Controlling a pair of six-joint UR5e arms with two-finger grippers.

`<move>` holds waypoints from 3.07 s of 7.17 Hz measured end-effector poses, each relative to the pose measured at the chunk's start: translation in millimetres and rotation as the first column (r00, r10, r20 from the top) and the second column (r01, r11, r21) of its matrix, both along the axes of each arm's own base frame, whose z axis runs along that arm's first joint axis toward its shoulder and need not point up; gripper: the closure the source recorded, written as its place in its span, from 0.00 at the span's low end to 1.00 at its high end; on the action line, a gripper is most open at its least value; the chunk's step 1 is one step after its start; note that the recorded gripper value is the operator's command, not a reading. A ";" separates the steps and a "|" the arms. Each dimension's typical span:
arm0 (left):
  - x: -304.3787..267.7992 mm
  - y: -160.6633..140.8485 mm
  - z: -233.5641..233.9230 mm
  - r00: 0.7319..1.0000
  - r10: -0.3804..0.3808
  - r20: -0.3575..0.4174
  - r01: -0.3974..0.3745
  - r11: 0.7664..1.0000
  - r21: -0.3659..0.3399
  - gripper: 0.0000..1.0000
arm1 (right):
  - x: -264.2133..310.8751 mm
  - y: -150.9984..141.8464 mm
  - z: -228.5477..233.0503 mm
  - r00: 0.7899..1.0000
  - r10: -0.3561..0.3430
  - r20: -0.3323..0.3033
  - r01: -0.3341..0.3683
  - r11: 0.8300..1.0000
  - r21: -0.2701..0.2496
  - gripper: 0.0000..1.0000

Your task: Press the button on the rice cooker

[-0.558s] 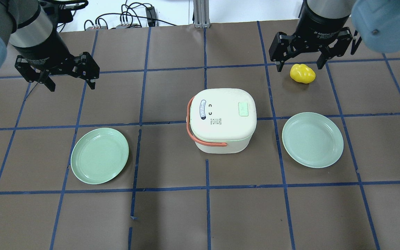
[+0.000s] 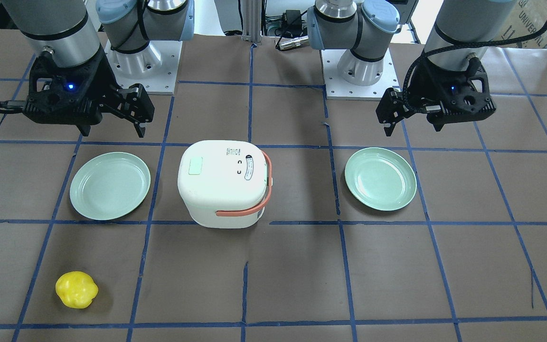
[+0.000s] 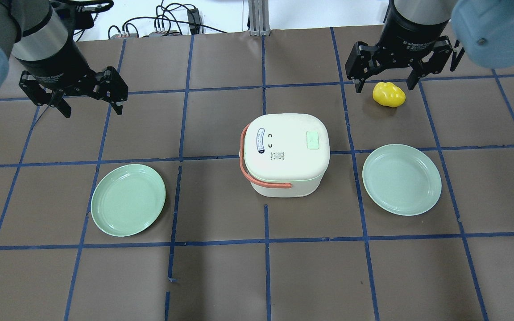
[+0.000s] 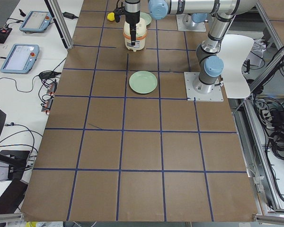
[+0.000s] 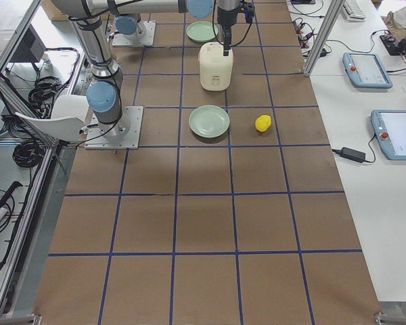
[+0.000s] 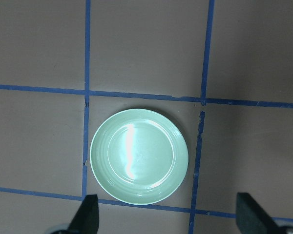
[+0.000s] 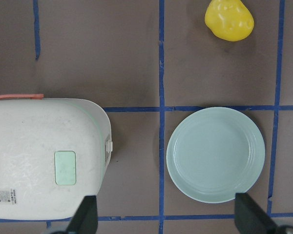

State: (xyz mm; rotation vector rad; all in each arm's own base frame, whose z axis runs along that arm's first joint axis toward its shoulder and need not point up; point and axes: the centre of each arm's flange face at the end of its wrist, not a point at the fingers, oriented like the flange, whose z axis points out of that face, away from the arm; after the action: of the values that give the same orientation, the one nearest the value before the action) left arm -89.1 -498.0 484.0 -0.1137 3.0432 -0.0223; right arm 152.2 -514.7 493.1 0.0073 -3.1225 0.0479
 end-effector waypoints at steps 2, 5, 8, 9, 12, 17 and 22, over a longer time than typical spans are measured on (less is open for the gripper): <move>0.2 0.0 -0.1 1.000 0.000 0.000 0.000 1.000 0.000 0.00 | 0.4 0.1 0.0 1.000 0.004 -0.001 -0.004 1.000 0.000 0.00; 0.2 0.0 -0.1 1.000 0.000 0.000 0.000 1.000 0.000 0.00 | 0.8 1.4 4.3 1.000 0.019 -0.004 -0.019 1.000 -0.003 0.00; 0.2 0.0 -0.1 1.000 0.000 0.000 0.000 1.000 0.000 0.00 | 3.4 3.1 10.5 1.000 0.021 0.001 -0.021 1.000 -0.013 0.00; 0.2 0.0 -0.1 1.000 0.000 0.000 0.000 1.000 0.000 0.00 | 4.4 3.2 10.0 1.000 0.006 0.010 -0.006 1.000 -0.011 0.00; 0.2 0.0 0.0 1.000 0.000 0.000 0.000 1.000 0.000 0.00 | 4.2 0.3 7.9 0.999 -0.022 0.035 0.022 1.000 -0.014 0.43; 0.2 0.0 -0.1 1.000 0.000 0.000 0.000 1.000 0.000 0.00 | 23.4 4.9 3.1 0.995 -0.022 0.097 0.021 1.000 0.018 0.92; 0.2 0.0 -0.1 1.000 0.000 0.000 0.000 1.000 0.000 0.00 | 75.6 13.2 -7.1 0.995 -0.006 0.098 0.005 1.000 0.013 0.92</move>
State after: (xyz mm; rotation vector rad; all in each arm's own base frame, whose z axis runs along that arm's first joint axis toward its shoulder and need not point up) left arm -88.9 -498.0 483.8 -0.1143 3.0432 -0.0218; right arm 227.9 -501.5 486.0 -0.0038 -3.2212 0.0286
